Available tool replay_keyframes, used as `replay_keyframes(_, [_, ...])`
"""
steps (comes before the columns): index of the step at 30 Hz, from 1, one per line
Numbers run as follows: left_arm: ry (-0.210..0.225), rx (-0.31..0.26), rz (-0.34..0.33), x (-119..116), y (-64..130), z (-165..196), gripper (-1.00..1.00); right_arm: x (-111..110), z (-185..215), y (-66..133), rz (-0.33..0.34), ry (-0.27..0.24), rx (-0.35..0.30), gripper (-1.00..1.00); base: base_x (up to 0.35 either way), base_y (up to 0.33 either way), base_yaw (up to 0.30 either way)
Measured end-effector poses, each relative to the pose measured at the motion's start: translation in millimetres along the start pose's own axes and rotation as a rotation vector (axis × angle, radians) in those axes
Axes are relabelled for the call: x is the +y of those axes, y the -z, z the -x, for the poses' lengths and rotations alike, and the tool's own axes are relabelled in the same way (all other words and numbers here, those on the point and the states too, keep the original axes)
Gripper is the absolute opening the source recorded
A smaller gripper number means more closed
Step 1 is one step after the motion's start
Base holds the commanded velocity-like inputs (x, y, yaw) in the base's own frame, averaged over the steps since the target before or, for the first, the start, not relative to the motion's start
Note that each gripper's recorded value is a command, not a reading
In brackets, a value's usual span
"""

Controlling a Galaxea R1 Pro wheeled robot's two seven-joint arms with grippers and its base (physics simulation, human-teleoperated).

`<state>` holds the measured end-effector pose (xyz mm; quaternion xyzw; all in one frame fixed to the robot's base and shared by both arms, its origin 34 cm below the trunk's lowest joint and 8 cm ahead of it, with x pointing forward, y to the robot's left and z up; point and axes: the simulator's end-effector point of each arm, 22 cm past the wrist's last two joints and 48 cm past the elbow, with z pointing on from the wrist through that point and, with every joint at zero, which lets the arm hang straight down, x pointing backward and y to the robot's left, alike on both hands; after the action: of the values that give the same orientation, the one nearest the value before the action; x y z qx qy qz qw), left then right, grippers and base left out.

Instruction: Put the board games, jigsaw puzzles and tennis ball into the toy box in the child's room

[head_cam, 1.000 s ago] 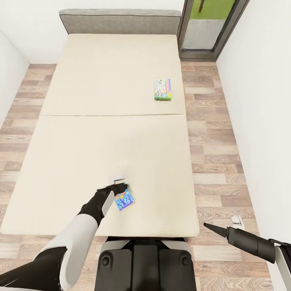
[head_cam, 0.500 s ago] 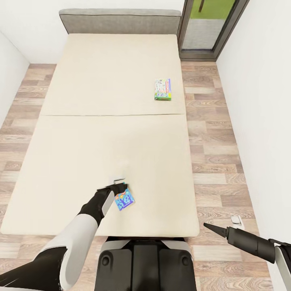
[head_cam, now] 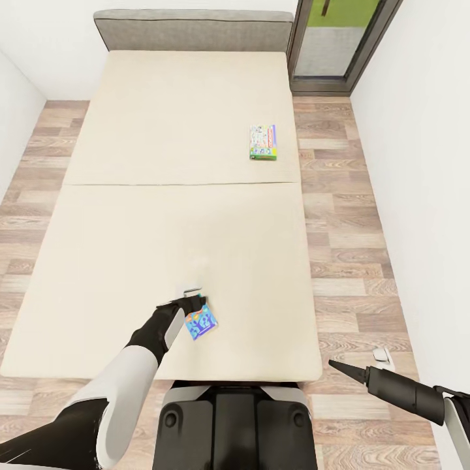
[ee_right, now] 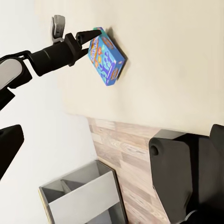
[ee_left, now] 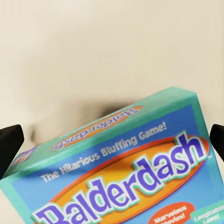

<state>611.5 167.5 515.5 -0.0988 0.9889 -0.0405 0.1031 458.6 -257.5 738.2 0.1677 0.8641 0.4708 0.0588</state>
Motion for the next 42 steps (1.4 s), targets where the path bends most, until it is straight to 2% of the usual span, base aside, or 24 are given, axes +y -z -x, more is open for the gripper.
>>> replay_keyframes(25, [0.000, 0.003, -0.002, -0.4, -0.4, -1.3, 1.00, 0.7, -0.3, -0.7, 0.003, 0.000, 0.000, 1.00, -0.047, 0.000, 0.000])
replay_keyframes(42, [0.000, 0.001, -0.003, -0.6, -0.5, -1.0, 1.00, 0.3, -0.1, -0.8, 0.002, 0.000, 0.000, 1.00, -0.148, 0.000, 0.000])
